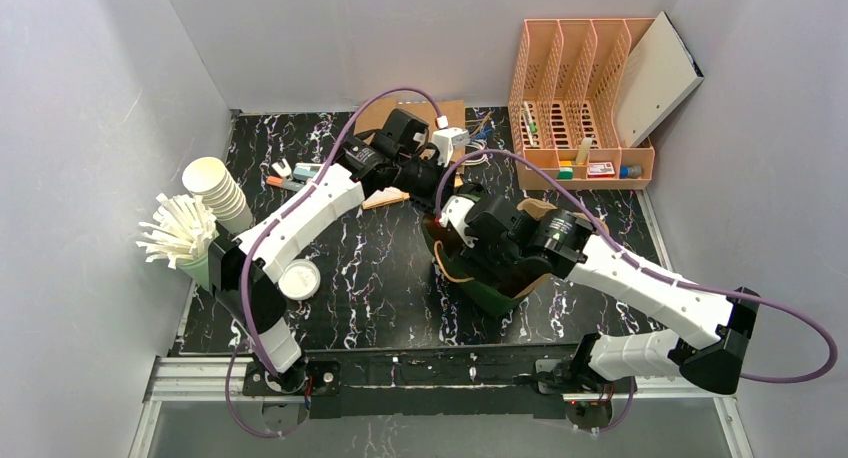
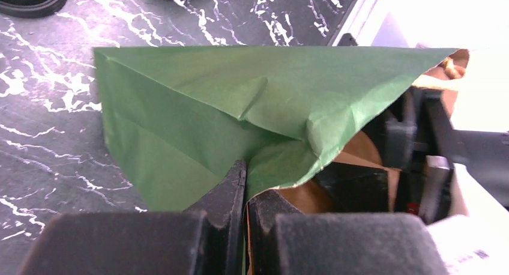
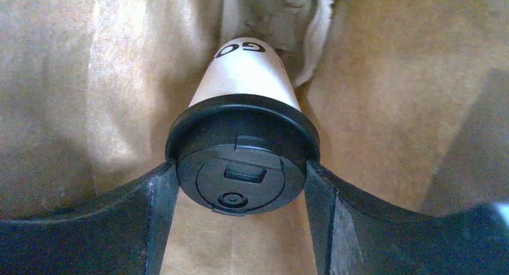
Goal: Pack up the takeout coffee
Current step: Place the coffee cup on the cup tray.
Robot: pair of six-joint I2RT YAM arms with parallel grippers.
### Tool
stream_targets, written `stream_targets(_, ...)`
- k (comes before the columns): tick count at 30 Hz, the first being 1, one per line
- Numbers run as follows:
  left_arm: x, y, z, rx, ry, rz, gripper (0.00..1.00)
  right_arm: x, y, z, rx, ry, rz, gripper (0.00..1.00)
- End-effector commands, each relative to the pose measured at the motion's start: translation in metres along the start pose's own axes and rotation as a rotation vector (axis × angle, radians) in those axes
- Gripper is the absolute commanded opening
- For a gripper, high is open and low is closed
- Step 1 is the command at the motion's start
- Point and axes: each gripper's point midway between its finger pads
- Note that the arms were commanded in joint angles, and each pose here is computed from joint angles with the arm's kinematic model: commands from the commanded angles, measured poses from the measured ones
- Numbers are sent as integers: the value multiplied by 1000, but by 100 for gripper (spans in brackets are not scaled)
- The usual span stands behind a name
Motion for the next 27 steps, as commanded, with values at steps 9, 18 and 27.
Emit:
stream_targets(9,-4,-6,14,96,71,65,0,13,-17,-1,-3,42,10,22)
stream_targets(18,19,-23,34,278,152,-8,0,10,-27,10,52,78,60,17)
stream_targets(27,41,-42,27,343,229,-121,0,41,-10,1,-23,95,-38,18)
Point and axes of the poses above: each gripper's point midway between its finger pads, its own y axis out along the fingers, its own z axis along the line the jaws close on, x = y × z, and after that the axes turned 11 degrees about y, right-handed
